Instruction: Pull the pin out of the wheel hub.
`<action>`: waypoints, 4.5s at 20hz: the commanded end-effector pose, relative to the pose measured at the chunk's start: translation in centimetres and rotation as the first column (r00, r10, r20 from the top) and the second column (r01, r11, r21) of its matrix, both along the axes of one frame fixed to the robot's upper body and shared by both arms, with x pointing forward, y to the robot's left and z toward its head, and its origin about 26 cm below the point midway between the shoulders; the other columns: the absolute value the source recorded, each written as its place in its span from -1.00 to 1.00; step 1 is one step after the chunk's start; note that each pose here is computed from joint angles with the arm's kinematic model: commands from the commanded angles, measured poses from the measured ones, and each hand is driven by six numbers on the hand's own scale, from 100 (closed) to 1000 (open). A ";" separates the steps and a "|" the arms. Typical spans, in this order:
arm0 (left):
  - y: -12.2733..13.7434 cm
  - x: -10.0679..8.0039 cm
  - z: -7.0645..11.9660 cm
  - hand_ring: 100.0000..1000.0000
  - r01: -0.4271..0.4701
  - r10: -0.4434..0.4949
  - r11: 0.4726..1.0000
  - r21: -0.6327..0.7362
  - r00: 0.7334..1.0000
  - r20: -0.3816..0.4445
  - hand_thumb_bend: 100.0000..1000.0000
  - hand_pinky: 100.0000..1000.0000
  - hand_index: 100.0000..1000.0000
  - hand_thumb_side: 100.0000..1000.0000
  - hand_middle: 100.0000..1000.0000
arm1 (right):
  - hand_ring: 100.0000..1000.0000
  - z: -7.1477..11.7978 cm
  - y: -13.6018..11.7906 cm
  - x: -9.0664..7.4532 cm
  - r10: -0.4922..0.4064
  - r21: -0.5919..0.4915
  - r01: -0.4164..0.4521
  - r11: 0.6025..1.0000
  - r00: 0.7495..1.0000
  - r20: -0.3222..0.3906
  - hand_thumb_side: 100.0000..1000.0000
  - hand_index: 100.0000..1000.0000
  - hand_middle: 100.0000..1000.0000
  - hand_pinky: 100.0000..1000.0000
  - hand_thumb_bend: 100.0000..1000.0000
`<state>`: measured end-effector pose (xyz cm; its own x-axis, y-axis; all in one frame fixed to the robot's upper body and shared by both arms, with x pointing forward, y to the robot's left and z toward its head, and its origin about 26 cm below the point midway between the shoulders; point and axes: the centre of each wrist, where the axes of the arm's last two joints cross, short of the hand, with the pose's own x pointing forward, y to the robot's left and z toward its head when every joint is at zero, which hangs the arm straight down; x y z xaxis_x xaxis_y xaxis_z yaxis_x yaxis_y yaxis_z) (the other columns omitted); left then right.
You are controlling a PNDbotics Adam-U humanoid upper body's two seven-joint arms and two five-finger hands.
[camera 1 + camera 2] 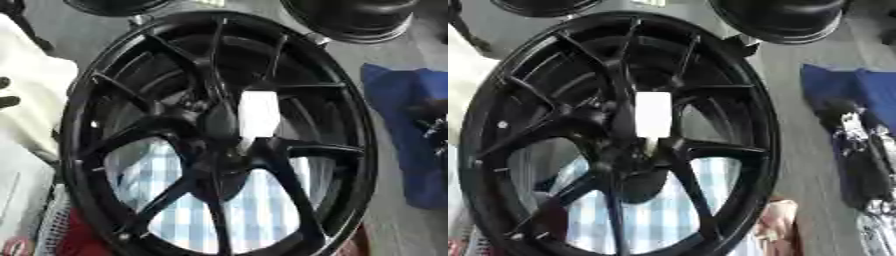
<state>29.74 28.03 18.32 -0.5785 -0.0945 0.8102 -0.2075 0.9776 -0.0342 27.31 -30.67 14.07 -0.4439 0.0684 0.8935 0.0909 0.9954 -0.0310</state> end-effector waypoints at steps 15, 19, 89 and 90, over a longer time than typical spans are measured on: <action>0.0 -0.3 0.7 0.37 0.006 -0.006 1.000 0.006 1.000 0.025 -0.93 0.21 0.41 0.51 0.19 | 0.60 1.2 -0.1 -0.1 0.038 -0.053 -0.035 0.998 0.997 0.060 0.00 0.40 0.16 0.81 -1.00; 0.0 -0.3 0.6 0.37 0.003 -0.003 1.000 0.008 1.000 0.019 -0.93 0.21 0.41 0.51 0.19 | 0.62 2.3 -0.4 0.2 0.082 -0.166 -0.065 0.984 0.992 0.099 -0.08 0.43 0.19 0.80 -1.00; 2.6 -2.2 -2.6 0.38 -0.117 0.126 0.991 0.066 0.981 -0.145 -0.96 0.22 0.40 0.55 0.19 | 0.84 17.6 15.7 1.9 0.534 -0.909 -0.412 0.060 0.783 -0.319 -0.28 0.70 0.56 0.80 -1.00; 2.6 -2.2 -2.6 0.38 -0.121 0.129 0.990 0.067 0.981 -0.145 -0.96 0.22 0.40 0.55 0.19 | 0.84 17.5 15.8 1.9 0.530 -0.909 -0.414 0.059 0.784 -0.323 -0.28 0.70 0.56 0.80 -1.00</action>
<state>27.78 30.23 14.81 -0.4095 -0.1751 0.8954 -0.3125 0.9489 0.0427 29.59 -14.83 30.87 -0.7810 0.5181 0.3487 -0.3573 0.0873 -0.9299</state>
